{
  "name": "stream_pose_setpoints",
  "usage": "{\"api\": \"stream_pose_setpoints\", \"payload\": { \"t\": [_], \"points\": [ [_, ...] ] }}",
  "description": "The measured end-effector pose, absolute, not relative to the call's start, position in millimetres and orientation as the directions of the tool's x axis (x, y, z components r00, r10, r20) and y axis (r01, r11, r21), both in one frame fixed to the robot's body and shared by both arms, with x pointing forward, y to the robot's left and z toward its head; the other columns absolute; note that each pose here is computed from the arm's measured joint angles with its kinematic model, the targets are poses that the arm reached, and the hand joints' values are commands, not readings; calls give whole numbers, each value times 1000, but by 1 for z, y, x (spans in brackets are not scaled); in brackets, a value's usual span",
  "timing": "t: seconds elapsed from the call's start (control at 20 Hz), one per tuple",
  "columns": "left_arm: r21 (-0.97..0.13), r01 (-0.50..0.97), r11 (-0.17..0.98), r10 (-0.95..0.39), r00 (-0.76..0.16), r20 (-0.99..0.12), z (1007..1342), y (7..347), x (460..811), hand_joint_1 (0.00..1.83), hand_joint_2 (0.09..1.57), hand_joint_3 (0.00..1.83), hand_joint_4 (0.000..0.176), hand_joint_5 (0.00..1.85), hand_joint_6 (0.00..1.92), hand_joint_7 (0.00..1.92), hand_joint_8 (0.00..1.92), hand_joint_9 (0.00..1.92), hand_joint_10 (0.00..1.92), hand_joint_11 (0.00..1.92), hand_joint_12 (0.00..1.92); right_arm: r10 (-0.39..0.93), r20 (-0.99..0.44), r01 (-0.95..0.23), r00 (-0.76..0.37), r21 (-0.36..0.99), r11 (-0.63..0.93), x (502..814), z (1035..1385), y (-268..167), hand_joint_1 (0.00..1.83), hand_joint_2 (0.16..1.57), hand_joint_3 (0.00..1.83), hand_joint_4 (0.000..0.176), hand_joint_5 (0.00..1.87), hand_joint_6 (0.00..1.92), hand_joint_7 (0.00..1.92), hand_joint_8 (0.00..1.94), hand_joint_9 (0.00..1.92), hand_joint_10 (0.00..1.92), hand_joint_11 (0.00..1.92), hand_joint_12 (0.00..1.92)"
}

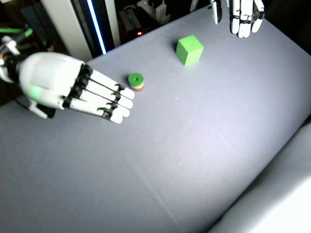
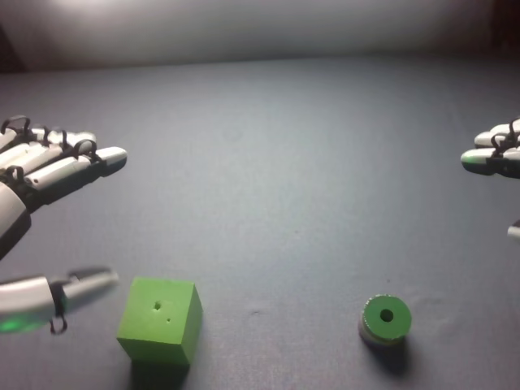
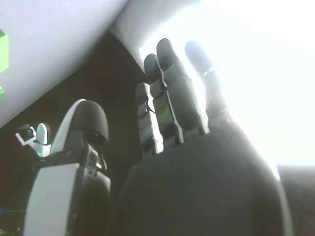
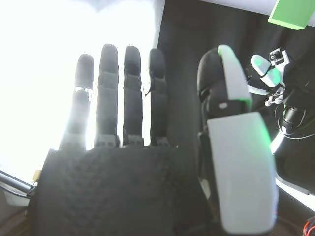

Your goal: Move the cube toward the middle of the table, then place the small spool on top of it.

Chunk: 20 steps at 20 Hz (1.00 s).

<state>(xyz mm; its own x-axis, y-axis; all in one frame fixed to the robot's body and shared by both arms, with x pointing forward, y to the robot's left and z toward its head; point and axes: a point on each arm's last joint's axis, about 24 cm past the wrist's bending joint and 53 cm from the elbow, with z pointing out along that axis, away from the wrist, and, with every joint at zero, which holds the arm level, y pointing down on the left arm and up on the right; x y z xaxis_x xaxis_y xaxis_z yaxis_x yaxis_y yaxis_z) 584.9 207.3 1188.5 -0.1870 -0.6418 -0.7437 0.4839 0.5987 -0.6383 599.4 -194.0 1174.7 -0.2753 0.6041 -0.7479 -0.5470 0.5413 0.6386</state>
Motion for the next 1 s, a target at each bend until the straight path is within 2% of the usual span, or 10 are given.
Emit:
{"api": "stream_pose_setpoints", "payload": {
  "t": [0.1,0.15,0.2,0.35,0.45,0.6,0.7,0.85,0.95,1.0],
  "points": [
    [-647,487,586,-642,-207,-738,1186,204,584,515,951,0,118,290,2,207,3,201,13,0,683,603,-749,-548,-277,638,541,599,1174,-194,703,1348,2,0,474,1,382,1,389,3,162,724],
    [-656,488,576,-641,-229,-733,1183,201,583,507,944,0,164,236,0,206,2,197,8,0,693,602,-749,-547,-278,638,541,599,1174,-193,705,1346,0,0,473,0,380,0,386,2,156,720],
    [-667,493,558,-640,-256,-724,1181,196,580,503,932,0,174,220,1,200,2,196,5,0,722,602,-748,-547,-279,639,541,599,1173,-193,707,1346,0,0,474,1,378,0,377,0,148,715],
    [-673,544,501,-596,-346,-724,1176,171,565,510,897,0,176,241,2,223,3,243,7,0,657,601,-746,-544,-286,643,539,599,1170,-191,697,1353,1,0,487,5,385,7,393,9,180,740],
    [-672,562,482,-562,-390,-729,1172,158,558,536,885,0,176,210,0,217,0,263,0,30,818,598,-748,-546,-288,641,539,599,1170,-190,705,1353,0,0,491,5,389,6,402,9,182,742],
    [-666,566,486,-517,-428,-741,1163,143,566,554,897,0,176,276,3,248,2,269,1,31,828,595,-750,-542,-287,640,545,600,1169,-192,717,1354,1,0,497,3,401,6,430,14,212,759],
    [-665,557,497,-492,-451,-745,1153,135,572,531,908,4,169,255,0,242,0,282,6,103,859,594,-751,-543,-289,639,545,600,1168,-192,701,1365,0,0,501,0,401,0,428,3,185,793],
    [-660,527,535,-439,-494,-750,1128,128,578,598,884,0,134,268,5,254,4,317,16,133,882,592,-753,-543,-289,638,546,600,1168,-192,716,1367,2,0,532,0,414,0,437,0,163,852],
    [-641,523,561,-413,-494,-765,1121,128,581,676,854,0,131,267,0,257,0,375,6,132,980,590,-753,-541,-292,638,547,600,1167,-192,737,1367,0,0,541,2,428,4,424,2,128,846],
    [-631,525,571,-409,-485,-773,1122,128,584,703,857,2,148,249,0,256,0,399,12,152,1001,590,-753,-543,-292,638,546,601,1166,-191,777,1359,0,0,548,4,431,4,424,2,130,852]
  ]
}}
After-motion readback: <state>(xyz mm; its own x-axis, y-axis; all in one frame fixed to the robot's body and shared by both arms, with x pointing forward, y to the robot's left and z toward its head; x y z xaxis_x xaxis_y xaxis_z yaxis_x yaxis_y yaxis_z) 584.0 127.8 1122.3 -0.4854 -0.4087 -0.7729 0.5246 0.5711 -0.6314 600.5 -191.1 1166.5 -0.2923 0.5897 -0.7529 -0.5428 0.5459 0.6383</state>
